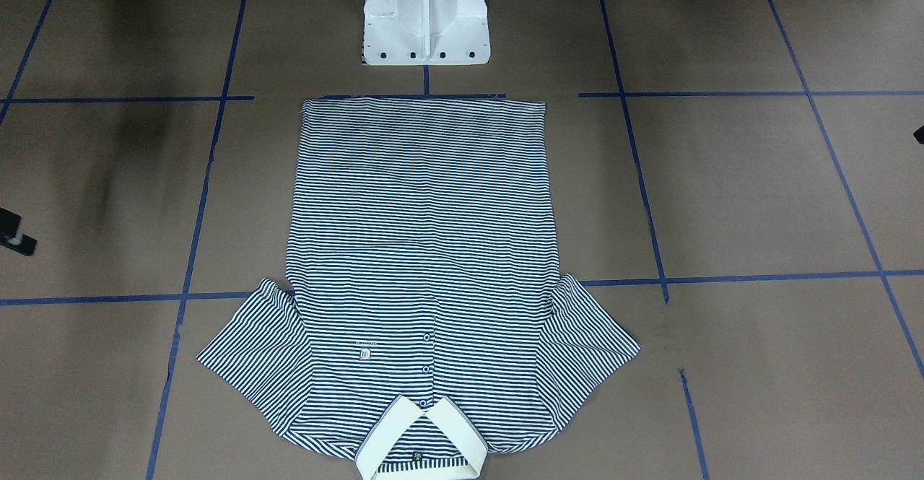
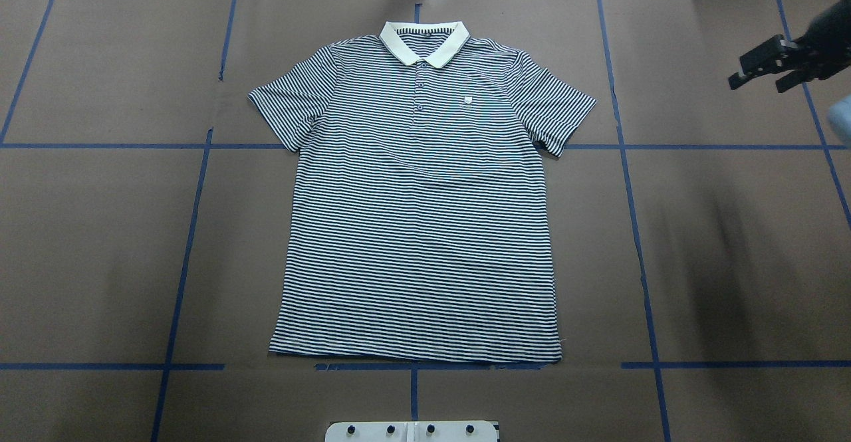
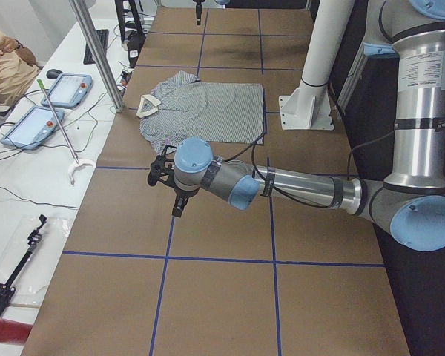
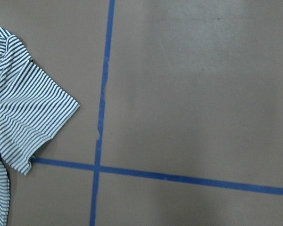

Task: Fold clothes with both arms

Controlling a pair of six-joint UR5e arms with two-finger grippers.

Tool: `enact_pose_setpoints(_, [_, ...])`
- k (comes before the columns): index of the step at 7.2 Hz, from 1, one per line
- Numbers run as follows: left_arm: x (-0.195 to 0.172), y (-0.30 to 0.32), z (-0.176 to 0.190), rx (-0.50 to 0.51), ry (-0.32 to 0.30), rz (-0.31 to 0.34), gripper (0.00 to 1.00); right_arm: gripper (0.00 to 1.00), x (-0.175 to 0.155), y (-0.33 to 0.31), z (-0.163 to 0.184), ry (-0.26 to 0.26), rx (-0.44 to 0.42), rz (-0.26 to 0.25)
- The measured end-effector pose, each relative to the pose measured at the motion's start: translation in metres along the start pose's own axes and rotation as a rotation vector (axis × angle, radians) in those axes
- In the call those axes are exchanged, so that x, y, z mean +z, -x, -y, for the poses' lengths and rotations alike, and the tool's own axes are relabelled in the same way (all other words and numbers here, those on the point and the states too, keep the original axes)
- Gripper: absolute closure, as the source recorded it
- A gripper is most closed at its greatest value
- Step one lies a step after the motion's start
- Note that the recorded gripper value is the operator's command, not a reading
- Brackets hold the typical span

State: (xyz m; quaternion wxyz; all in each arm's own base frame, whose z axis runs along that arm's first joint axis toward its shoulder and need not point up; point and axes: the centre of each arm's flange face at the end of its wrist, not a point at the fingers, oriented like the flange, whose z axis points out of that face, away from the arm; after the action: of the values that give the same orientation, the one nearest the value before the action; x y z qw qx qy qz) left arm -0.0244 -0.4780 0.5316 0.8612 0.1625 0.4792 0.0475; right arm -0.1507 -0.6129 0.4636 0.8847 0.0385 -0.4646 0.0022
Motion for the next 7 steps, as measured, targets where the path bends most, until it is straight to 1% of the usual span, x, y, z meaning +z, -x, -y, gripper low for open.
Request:
enact_pose_setpoints(1, [-0.007, -0.016, -0.006, -0.021, -0.012, -0.021, 0.00, 0.07, 0.031, 0.035, 0.028, -0.001, 0.077, -0.013])
enact_pose_setpoints(2, [-0.013, -0.038, -0.010, -0.047, -0.023, -0.038, 0.00, 0.13, 0.060, 0.065, 0.043, -0.030, 0.148, -0.041])
enact_pose_setpoints(3, [-0.015, -0.056, -0.011, -0.065, -0.025, -0.050, 0.00, 0.15, 0.091, 0.089, 0.053, -0.071, 0.226, -0.071])
enact_pose_setpoints(4, [-0.012, -0.066, -0.012, -0.069, -0.022, -0.057, 0.00, 0.15, 0.121, 0.100, 0.059, -0.101, 0.280, -0.092])
enact_pose_setpoints(5, [-0.010, -0.071, -0.012, -0.062, -0.022, -0.062, 0.00, 0.16, 0.145, 0.110, 0.059, -0.117, 0.316, -0.101])
enact_pose_setpoints(6, [-0.010, -0.074, -0.012, -0.054, -0.024, -0.065, 0.00, 0.21, 0.165, 0.124, 0.053, -0.135, 0.344, -0.114])
enact_pose_setpoints(7, [-0.008, -0.074, -0.013, -0.051, -0.023, -0.067, 0.00, 0.35, 0.183, 0.139, 0.046, -0.157, 0.355, -0.133])
